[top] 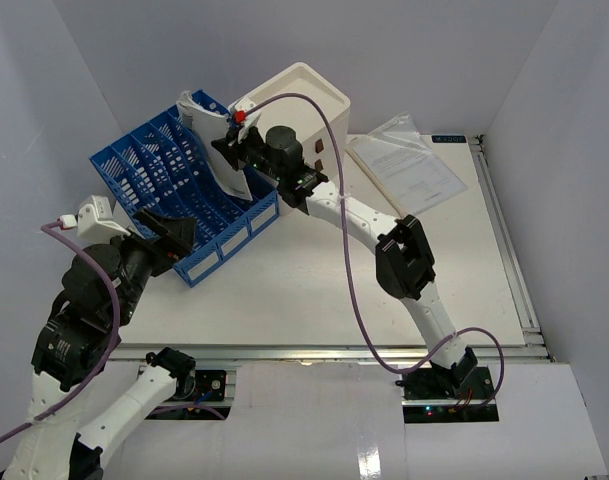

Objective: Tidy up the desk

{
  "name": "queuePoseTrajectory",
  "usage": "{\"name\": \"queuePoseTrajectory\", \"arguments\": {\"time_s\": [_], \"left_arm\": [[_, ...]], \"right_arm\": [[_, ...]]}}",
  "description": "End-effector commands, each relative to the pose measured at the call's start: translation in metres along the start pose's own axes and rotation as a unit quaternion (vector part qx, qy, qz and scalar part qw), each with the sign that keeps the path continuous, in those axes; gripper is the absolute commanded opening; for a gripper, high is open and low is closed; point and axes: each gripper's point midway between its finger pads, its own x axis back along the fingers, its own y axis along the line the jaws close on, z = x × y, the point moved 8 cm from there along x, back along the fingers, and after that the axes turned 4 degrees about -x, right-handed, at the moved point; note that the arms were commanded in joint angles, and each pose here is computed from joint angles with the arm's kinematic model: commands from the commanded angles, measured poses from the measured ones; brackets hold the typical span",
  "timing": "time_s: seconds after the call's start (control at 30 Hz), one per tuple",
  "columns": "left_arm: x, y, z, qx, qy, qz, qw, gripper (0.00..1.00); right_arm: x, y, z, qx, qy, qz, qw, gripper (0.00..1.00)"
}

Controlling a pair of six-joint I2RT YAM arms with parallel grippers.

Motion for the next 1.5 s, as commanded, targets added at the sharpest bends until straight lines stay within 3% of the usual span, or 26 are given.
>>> {"name": "queuePoseTrajectory", "arguments": {"time_s": [0.0,0.17,0.23,0.3,0.33,0.4,0.53,0.63,0.83,0.97,1.07,1.2,1.27,1.47], "left_arm": [[0.001,-0.001,0.002,0.009,0.008,0.007,1.0,0.98],[-0.002,-0.001,0.006,0.008,0.017,0.006,1.0,0.98],[-0.004,0.0,0.008,0.008,0.019,0.005,1.0,0.98],[-0.005,0.0,0.01,0.008,0.02,0.007,1.0,0.98],[-0.005,0.001,0.012,0.007,0.022,0.007,1.0,0.98],[-0.006,0.002,0.014,0.002,0.023,0.01,1.0,0.98],[-0.007,0.002,0.02,-0.025,0.02,0.042,0.999,0.98],[-0.011,0.002,0.028,-0.046,0.022,0.072,0.996,0.98],[-0.026,-0.011,0.052,-0.065,0.059,0.168,0.982,0.98],[-0.039,-0.021,0.079,-0.073,0.12,0.244,0.96,0.98],[-0.051,-0.023,0.098,-0.062,0.152,0.273,0.948,0.98],[-0.065,-0.024,0.119,-0.036,0.174,0.301,0.937,0.98],[-0.07,-0.021,0.131,-0.021,0.19,0.302,0.934,0.98],[-0.074,-0.014,0.149,0.005,0.215,0.301,0.929,0.98]], "right_arm": [[-0.008,-0.005,-0.018,-0.015,-0.099,0.012,0.995,0.08],[-0.008,0.0,-0.001,-0.029,-0.099,-0.022,0.994,0.08],[-0.007,0.002,0.006,-0.019,-0.099,-0.034,0.994,0.14],[-0.004,0.001,0.013,-0.009,-0.093,-0.048,0.994,0.37],[-0.002,0.001,0.014,-0.002,-0.09,-0.059,0.994,0.6],[0.007,0.007,0.017,0.018,-0.066,-0.126,0.99,0.93],[0.026,0.004,-0.032,0.065,-0.01,-0.217,0.974,0.9],[0.064,0.007,-0.086,0.105,0.005,-0.23,0.968,0.9],[0.162,-0.018,-0.088,0.087,0.099,-0.147,0.98,0.9],[0.243,-0.077,-0.044,0.058,0.199,0.008,0.978,0.9],[0.283,-0.131,-0.014,0.031,0.281,0.16,0.946,0.9],[0.309,-0.189,0.022,0.009,0.384,0.273,0.882,0.9],[0.314,-0.204,0.05,0.011,0.445,0.275,0.852,0.9],[0.313,-0.245,0.095,0.067,0.526,0.271,0.803,0.93]]}}
